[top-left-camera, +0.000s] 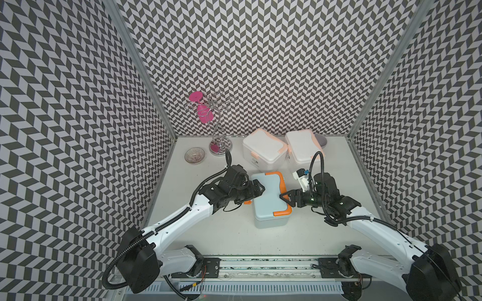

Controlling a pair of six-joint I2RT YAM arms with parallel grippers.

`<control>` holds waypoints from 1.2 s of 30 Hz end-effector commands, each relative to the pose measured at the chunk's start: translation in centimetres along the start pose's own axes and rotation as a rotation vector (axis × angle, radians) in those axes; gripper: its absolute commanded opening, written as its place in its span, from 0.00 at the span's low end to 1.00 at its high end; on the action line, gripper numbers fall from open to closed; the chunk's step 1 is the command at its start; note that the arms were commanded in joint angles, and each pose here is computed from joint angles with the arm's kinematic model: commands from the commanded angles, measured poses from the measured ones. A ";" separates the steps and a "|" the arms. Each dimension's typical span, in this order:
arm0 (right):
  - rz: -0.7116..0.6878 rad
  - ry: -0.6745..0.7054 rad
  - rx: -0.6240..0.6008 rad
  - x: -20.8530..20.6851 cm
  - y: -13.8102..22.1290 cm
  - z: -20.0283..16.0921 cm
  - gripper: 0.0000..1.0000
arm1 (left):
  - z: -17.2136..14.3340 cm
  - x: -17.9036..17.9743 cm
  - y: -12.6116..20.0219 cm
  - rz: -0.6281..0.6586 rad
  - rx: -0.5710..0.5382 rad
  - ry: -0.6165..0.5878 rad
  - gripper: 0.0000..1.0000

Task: Open first aid kits and take out gauze
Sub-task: Open the lid of the first aid kit.

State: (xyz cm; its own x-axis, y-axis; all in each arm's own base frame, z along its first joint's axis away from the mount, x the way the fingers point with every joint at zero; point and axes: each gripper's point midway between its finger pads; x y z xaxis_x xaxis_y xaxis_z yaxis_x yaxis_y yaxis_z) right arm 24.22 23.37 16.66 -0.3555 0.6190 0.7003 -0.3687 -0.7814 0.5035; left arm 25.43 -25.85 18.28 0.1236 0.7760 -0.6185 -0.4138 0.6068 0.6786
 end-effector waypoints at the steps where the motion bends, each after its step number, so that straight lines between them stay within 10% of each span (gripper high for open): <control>1: 0.057 0.042 -0.033 1.7 0.1 1.4 0.65 | -0.1 0.0 -0.2 -0.011 0.004 -0.003 0.85; 36: 0.158 0.030 -0.017 3.2 -0.1 1.3 0.67 | -0.1 -2.6 0.4 -0.141 0.013 -0.014 0.86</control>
State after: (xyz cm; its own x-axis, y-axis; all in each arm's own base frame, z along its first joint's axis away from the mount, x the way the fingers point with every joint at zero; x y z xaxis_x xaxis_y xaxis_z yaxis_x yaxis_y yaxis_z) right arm 24.24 23.74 16.25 -0.3378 0.6008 0.7245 -0.3404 -0.7957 0.5010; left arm 25.24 -26.32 17.82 0.1288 0.7563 -0.6414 -0.3828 0.6346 0.6714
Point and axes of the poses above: each gripper's point midway between its finger pads, its own y axis back along the fingers, its own x axis along the line the jaws close on, z = x × y, and after that the axes turned 7 degrees about -y, right-handed
